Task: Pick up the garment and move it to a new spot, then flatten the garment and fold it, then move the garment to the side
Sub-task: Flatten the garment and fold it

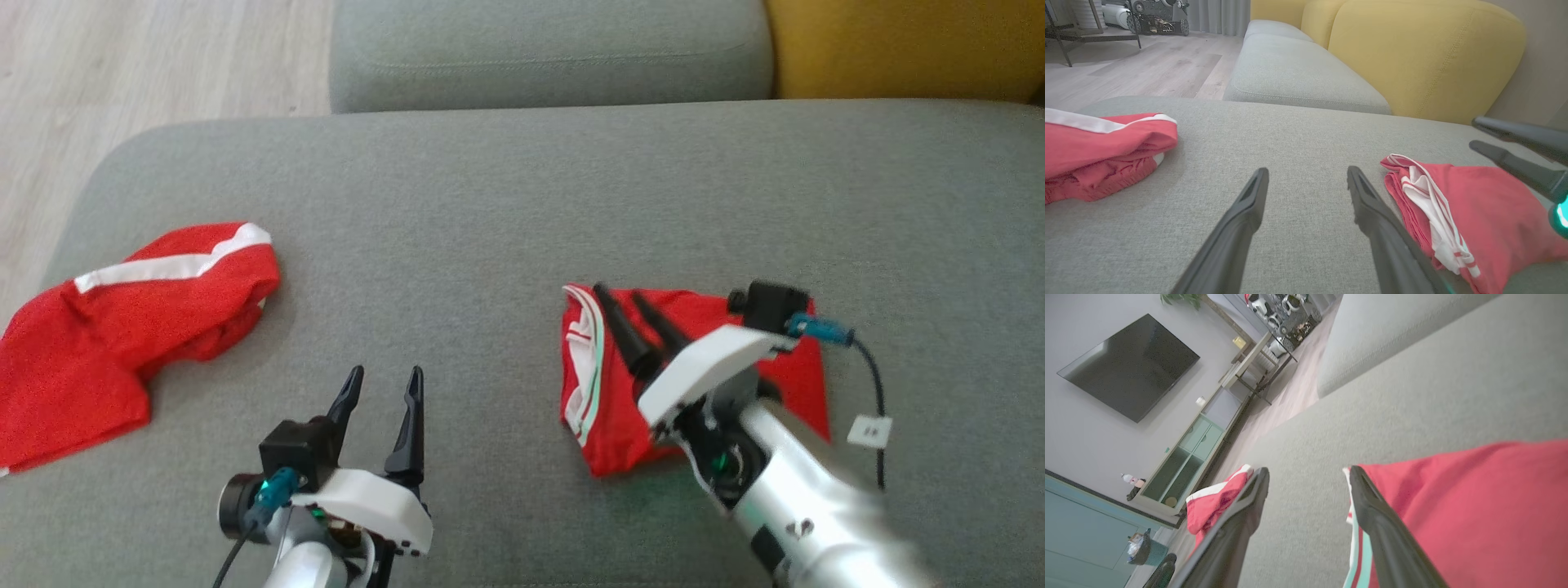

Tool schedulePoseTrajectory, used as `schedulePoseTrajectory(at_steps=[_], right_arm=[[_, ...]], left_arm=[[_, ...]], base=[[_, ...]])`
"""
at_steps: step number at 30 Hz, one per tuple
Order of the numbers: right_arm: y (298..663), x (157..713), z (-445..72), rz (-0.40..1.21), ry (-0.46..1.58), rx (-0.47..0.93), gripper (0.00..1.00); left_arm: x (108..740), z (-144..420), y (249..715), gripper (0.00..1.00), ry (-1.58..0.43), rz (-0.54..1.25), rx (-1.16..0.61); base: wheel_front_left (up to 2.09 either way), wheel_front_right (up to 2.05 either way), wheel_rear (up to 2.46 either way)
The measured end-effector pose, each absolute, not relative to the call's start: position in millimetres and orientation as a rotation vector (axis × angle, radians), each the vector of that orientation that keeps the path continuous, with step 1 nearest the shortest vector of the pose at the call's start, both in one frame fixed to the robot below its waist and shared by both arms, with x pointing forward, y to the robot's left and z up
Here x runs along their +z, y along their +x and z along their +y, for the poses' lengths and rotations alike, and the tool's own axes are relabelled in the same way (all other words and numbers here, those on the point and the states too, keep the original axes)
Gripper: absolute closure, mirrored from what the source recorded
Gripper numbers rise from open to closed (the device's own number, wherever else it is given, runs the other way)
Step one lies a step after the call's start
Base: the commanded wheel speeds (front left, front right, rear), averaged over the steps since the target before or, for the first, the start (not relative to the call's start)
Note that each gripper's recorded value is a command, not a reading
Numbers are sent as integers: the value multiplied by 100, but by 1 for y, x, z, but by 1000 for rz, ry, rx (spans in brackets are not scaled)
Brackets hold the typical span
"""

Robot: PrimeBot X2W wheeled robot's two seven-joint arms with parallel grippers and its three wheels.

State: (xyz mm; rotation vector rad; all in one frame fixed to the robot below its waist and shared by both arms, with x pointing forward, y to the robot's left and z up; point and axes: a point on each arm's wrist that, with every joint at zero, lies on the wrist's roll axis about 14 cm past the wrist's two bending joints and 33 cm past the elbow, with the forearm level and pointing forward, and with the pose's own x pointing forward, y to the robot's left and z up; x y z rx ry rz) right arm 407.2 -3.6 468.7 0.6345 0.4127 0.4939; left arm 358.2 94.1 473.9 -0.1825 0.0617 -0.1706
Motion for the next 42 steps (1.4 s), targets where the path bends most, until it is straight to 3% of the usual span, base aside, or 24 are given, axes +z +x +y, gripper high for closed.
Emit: schedulePoseTrajectory(at_steps=[12,23,32,42], right_arm=[[443,515,-128,102,173,302,0],[391,494,-211,14,-3,106,0],[354,493,-213,-26,-20,14,0],[352,494,-206,-31,-22,23,0]], left_arm=[[502,80,364,0,-199,-20,-218],[520,82,366,0,-238,-77,-218],[528,90,355,0,-225,-111,-205],[526,92,351,0,-209,-107,-201]], base=[[0,0,0],[0,0,0],[0,0,0],[0,0,0]])
